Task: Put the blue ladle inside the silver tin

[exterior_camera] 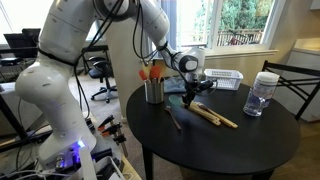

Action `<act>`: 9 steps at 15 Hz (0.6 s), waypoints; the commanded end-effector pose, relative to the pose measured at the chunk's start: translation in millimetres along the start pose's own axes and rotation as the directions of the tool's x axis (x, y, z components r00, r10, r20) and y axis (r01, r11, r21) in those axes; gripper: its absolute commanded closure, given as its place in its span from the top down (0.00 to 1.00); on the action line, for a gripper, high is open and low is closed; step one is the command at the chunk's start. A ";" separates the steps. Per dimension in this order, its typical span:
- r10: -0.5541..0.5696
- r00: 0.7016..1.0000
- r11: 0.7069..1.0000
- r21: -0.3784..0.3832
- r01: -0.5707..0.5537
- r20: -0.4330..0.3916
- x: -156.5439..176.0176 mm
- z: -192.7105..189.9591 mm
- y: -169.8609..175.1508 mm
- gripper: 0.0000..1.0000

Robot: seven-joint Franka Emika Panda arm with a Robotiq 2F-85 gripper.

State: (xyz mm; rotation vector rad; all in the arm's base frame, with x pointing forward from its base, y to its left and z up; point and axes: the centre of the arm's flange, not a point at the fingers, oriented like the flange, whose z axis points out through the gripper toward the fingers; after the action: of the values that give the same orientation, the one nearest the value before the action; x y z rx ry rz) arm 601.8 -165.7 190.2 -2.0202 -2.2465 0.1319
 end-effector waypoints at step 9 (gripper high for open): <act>-0.022 0.984 0.980 -0.196 -0.013 -0.175 22.3 -92.9 -27.8 0.05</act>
State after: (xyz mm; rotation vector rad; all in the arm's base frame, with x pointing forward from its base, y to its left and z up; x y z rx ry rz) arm 600.3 -151.6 275.6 -2.0525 -2.2641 -0.1493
